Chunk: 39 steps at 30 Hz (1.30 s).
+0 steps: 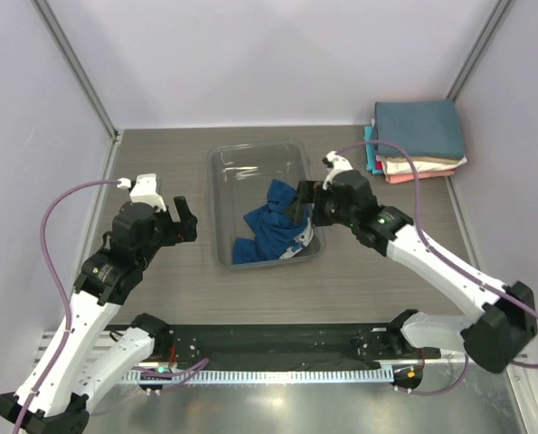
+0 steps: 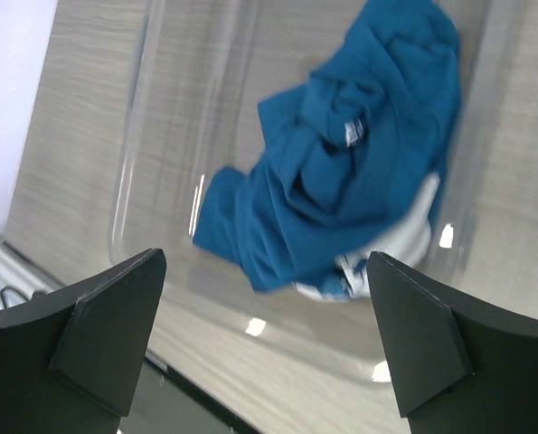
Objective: Fold and stack the t-shirts
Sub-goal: Grab the tshirt from the pile
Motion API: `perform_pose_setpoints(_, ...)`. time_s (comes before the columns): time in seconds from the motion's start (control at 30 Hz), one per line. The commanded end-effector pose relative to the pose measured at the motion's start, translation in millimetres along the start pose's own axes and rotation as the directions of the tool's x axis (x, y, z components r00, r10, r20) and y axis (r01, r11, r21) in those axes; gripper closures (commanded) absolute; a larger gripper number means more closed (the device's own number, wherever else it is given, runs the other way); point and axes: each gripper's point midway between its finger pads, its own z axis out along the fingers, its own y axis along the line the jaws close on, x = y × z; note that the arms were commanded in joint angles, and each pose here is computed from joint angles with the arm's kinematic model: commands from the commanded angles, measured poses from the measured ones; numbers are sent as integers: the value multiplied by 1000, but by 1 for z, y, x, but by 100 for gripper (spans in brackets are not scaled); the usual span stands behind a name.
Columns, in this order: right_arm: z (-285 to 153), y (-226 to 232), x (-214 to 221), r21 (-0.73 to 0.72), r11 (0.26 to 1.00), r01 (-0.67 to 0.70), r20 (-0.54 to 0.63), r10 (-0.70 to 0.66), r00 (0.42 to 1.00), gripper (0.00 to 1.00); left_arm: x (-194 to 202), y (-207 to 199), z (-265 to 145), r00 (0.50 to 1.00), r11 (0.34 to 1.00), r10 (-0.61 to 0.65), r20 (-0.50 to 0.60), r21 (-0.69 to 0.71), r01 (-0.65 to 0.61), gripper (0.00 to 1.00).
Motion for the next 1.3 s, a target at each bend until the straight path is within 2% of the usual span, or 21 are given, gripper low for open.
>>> perform_pose_setpoints(0.0,22,-3,-11,108,991,73,-24,-71,997,0,-11,3,1,999,1000,2,48,-18,-1,9)
perform_pose_setpoints(0.1,40,1,-7,135,986,101,-66,-93,993,0,-10,3,2,999,1000,3,43,-21,-2,9)
perform_pose_setpoints(0.13,54,-7,6,170,979,113,-115,-94,989,0,-10,3,2,999,1000,5,45,-21,-4,9)
perform_pose_setpoints(0.17,59,-6,1,205,970,133,-109,-113,988,0,-10,4,2,999,1000,4,44,-24,-3,9)
perform_pose_setpoints(0.23,75,-17,19,273,944,185,-203,-132,970,0,-10,5,2,999,1000,5,46,-28,-4,9)
perform_pose_setpoints(0.37,99,-21,59,294,916,272,-347,-163,924,0,-10,6,2,999,999,6,45,-34,-4,9)
perform_pose_setpoints(0.47,110,-23,80,305,899,315,-399,-180,899,0,-9,6,3,999,999,8,41,-35,-6,9)
perform_pose_setpoints(0.57,116,-30,91,317,891,325,-428,-172,888,7,-9,7,4,999,999,9,41,-40,-7,9)
perform_pose_setpoints(0.63,117,-31,92,316,889,332,-433,-176,884,23,-8,7,4,999,999,9,37,-43,-7,9)
perform_pose_setpoints(0.7,117,-29,90,307,890,337,-432,-185,882,59,-7,7,5,999,999,11,34,-43,-10,9)
perform_pose_setpoints(0.8,118,-22,79,293,892,343,-411,-207,888,99,-7,7,6,999,999,10,32,-47,-9,9)
perform_pose_setpoints(0.9,111,0,41,266,896,355,-336,-259,906,99,-6,9,7,1000,998,14,28,-54,-12,9)
perform_pose_setpoints(1.03,69,56,-73,254,893,371,-66,-367,928,99,-4,10,10,1000,998,12,14,-66,-11,9)
perform_pose_setpoints(1.07,34,86,-124,221,904,366,79,-391,917,99,-3,9,11,1000,998,8,7,-68,-8,9)
perform_pose_setpoints(1.1,16,99,-151,214,910,355,165,-392,905,99,-1,11,14,1000,996,-6,-3,-84,6,8)
perform_pose_setpoints(1.13,-53,131,-216,182,931,316,387,-363,847,99,9,13,21,998,993,-30,-49,-114,24,0)
perform_pose_setpoints(1.23,-108,139,-250,179,943,281,525,-333,783,99,20,13,32,991,986,-68,-111,-158,50,0)
perform_pose_setpoints(1.27,-145,140,-262,164,951,262,590,-307,746,99,23,13,37,988,982,-84,-131,-177,60,0)
